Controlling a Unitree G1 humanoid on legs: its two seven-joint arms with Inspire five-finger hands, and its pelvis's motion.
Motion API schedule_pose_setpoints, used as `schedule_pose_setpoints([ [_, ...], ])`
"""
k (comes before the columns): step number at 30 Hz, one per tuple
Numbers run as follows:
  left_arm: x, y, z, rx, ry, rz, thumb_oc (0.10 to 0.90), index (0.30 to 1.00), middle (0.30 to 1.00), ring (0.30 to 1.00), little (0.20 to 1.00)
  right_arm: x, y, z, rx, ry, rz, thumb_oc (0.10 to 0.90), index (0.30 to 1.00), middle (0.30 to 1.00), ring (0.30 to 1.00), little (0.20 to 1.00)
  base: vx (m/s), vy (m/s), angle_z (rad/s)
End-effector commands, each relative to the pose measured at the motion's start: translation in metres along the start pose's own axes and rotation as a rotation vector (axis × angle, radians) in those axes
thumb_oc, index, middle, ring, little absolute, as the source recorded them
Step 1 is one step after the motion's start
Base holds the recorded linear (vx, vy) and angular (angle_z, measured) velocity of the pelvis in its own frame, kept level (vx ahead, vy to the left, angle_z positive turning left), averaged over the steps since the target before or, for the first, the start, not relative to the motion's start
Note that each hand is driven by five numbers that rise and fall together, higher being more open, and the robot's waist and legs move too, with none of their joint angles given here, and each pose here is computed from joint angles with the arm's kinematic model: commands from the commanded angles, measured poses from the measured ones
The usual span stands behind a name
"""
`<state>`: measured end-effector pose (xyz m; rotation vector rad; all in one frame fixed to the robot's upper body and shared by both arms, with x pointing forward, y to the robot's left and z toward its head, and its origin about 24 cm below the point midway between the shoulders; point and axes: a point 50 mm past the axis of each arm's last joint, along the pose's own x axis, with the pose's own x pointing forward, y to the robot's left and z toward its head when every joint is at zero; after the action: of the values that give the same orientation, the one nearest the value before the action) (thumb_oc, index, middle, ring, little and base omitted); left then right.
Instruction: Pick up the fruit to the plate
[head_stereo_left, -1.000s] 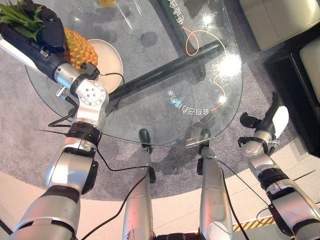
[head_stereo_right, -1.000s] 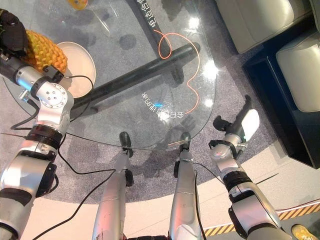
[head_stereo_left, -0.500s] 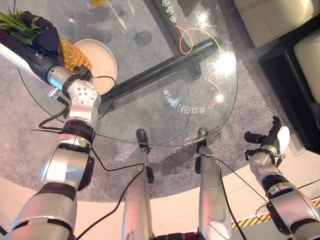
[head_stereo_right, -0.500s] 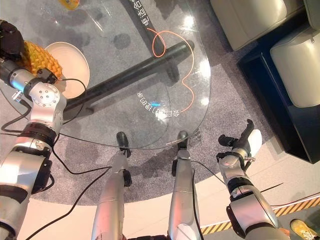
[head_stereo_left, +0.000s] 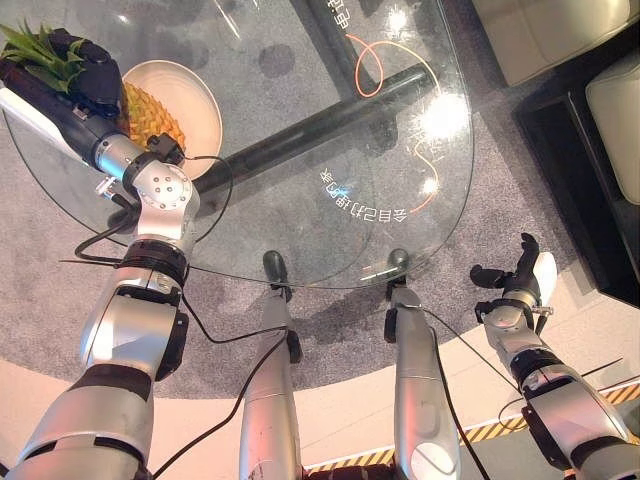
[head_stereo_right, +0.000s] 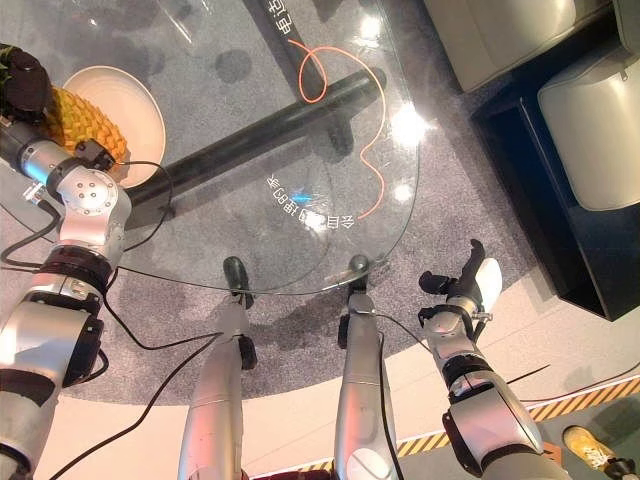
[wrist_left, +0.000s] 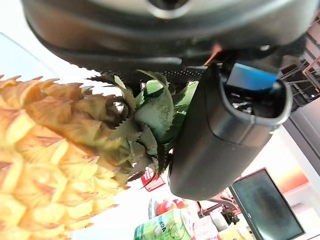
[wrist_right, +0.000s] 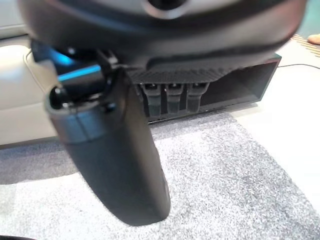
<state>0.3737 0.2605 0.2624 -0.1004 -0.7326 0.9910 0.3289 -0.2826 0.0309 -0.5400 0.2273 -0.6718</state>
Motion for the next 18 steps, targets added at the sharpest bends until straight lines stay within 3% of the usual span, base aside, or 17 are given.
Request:
schedule_pose_setpoints([
  [1, 0.053, 0.001, 0.074, -0.138, -0.264, 0.083, 0.1, 0.3, 0.3, 0.3, 0.2, 0.0, -0.01, -0.013, -0.034, 0.021, -0.048, 0.8, 0.9, 0.9, 0.9, 0.9, 0.0, 0.0, 0.0],
  [18, 0.052, -0.015, 0.094, -0.13, -0.341, 0.032, 0.1, 0.3, 0.3, 0.3, 0.2, -0.004, -0.007, -0.015, -0.036, 0.009, -0.043, 0.8, 0.9, 0.9, 0.9, 0.9, 0.0, 0.0, 0.0],
])
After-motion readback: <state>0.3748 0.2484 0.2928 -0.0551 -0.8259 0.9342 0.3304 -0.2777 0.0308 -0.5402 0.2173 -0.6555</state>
